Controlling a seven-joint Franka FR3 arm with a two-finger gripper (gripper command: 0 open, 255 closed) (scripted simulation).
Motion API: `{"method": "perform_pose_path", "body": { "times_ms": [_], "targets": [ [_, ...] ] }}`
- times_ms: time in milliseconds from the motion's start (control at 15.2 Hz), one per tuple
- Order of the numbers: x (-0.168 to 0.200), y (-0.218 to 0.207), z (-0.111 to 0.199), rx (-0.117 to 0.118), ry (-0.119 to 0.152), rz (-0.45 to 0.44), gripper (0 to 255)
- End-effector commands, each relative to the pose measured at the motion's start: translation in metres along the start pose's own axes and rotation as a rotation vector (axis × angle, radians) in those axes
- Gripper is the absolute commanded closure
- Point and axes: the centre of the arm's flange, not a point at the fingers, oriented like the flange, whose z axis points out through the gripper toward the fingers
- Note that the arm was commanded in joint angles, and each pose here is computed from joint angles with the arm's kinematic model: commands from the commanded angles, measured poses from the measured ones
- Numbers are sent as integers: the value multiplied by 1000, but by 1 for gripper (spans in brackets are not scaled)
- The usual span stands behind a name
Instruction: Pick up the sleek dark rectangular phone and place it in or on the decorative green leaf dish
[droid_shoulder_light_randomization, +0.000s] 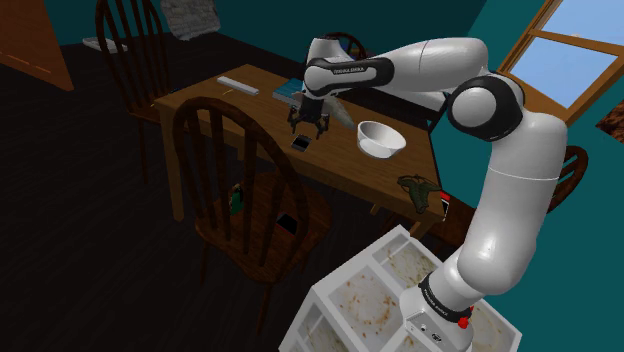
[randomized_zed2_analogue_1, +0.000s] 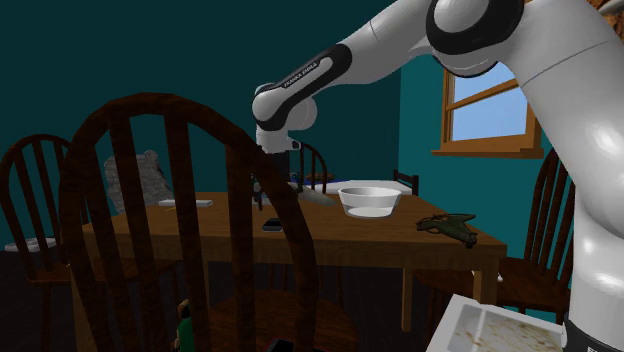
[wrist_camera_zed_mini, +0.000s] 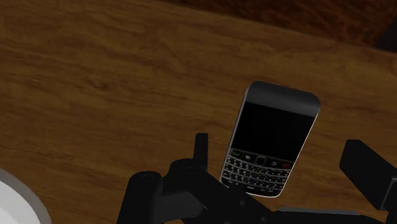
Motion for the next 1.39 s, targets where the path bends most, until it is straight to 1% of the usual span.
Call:
{"method": "perform_pose_path", "body": {
  "times_ms": [0, 528, 990, 1056, 1320],
  "targets": [
    [19, -10, 12, -3, 2, 32, 0],
    [19, -10, 52, -3, 2, 32, 0],
    [19, -10, 52, -3, 1, 32, 0],
    [19, -10, 52, -3, 1, 32, 255],
    [19, -10, 52, -3, 1, 32, 255]
  ]
}}
